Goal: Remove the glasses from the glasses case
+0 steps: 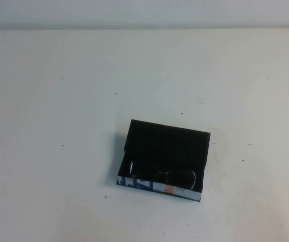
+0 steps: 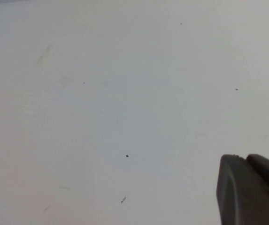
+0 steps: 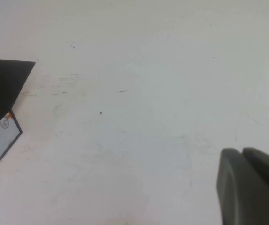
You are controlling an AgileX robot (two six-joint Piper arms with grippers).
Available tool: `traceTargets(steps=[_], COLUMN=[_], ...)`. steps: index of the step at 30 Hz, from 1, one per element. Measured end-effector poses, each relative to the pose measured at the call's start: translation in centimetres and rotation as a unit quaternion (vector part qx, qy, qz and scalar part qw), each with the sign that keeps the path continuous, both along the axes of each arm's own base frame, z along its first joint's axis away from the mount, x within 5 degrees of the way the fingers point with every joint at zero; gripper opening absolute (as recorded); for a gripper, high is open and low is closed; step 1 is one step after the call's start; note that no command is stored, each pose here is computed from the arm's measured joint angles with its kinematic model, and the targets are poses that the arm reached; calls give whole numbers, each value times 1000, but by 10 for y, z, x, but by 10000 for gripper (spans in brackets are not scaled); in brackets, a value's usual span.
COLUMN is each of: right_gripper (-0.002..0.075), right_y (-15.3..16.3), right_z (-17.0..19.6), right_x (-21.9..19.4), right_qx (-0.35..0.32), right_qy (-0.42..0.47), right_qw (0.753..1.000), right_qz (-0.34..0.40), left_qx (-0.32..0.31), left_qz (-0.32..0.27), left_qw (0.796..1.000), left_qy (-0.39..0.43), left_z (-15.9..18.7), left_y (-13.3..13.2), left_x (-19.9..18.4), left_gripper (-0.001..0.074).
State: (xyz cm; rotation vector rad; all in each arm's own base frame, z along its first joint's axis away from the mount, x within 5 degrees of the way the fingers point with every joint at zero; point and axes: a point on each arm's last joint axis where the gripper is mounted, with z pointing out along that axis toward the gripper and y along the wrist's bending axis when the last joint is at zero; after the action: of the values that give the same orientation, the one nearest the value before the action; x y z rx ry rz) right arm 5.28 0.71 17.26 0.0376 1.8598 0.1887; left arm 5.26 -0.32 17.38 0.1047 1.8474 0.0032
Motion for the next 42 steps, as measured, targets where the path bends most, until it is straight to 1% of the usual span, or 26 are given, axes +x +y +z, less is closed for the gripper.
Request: traceTargets(steps=[31,36,42], right_gripper=[-18,-18,-18], right_y=[0,0,-1], right_z=[0,5,21], right_x=[0,1,4], right_qx=[0,3,10], right_qy=[-1,-29,-116], right_qw=[1000,1000,993], right_qz=[0,-2,-9], left_qx=[0,0,0], left_qz=[0,0,0], left_qw=[1000,1000,1000], left_qy=[0,0,0], left_z=[0,0,0], left_y=[0,0,0], left_x=[0,0,0], left_gripper=[-5,-5,-5])
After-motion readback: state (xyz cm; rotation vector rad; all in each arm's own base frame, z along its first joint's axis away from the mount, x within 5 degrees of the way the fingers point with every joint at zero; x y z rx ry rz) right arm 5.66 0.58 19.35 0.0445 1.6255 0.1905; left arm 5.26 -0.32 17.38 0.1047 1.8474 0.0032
